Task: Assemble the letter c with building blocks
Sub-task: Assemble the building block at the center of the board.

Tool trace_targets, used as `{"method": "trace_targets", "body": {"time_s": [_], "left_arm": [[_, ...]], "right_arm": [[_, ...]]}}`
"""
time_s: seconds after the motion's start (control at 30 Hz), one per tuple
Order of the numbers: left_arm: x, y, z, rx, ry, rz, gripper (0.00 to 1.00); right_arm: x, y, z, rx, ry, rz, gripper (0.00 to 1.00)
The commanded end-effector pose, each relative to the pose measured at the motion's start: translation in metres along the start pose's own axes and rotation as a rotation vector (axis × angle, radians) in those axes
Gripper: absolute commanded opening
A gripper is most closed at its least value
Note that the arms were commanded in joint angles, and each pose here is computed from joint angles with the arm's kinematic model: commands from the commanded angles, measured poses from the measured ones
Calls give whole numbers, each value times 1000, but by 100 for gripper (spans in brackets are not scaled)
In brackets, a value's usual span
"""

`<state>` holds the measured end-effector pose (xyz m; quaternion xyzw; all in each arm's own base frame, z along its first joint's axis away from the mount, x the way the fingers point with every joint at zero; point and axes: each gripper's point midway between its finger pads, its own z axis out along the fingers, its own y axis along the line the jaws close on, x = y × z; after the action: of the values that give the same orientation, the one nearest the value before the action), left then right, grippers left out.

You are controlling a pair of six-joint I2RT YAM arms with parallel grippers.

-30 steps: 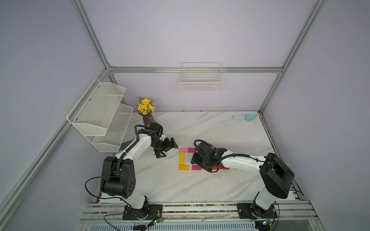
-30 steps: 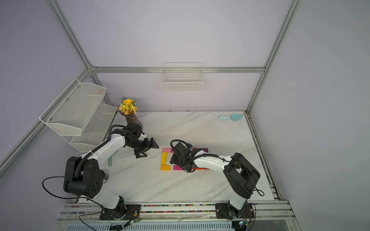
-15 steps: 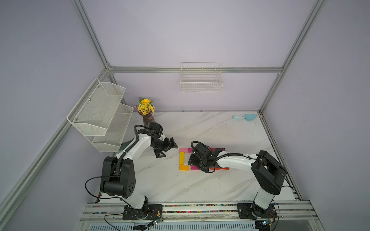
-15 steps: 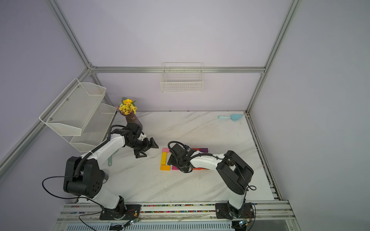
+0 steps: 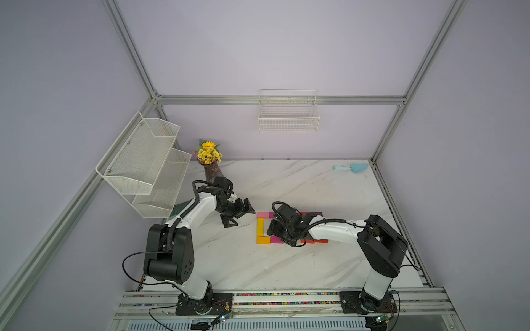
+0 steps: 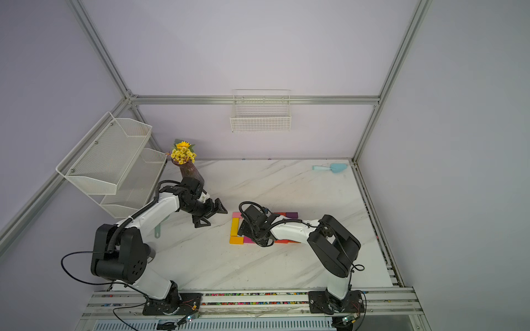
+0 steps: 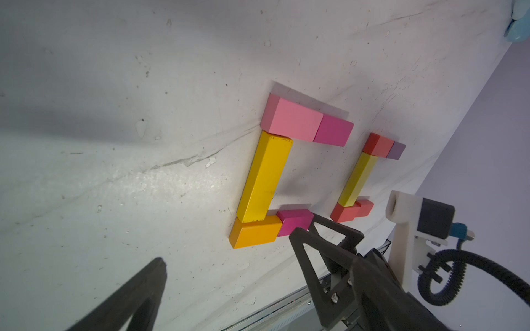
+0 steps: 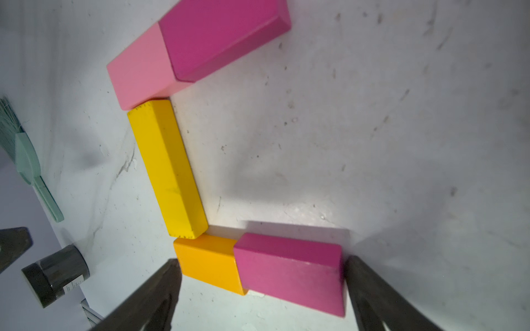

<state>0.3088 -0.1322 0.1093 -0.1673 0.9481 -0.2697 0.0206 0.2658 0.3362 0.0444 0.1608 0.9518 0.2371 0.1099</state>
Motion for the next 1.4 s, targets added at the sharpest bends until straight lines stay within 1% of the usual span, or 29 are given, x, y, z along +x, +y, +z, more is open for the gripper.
{"method": "trace_targets", "body": {"time_s": [0.0,0.3,0.5,0.7,0.93,1.03,1.17,1.37], "left_arm": [[-1,-7,-5,40,-12,9,100],[11,-4,-2,71,9,-31,100],[23,3,3,83,21,-64,100],[27,6,7,101,23,-97,100],[15,10,2,108,-6,-123,100],[10,13,-1,115,-17,-133,100],[10,16,0,121,-10,-141,100],[19,21,6,133,14,-146,100]], "right_arm": [[1,3,5,-3,4,8,92],[1,0,-2,2,-7,6,92],[2,8,-16,-38,-11,1,92],[25,25,-19,-97,18,-6,92],[70,55,2,-206,61,12,92],[82,59,11,-216,69,18,92],[88,55,11,-206,56,17,92],[83,38,6,-180,23,52,92]]}}
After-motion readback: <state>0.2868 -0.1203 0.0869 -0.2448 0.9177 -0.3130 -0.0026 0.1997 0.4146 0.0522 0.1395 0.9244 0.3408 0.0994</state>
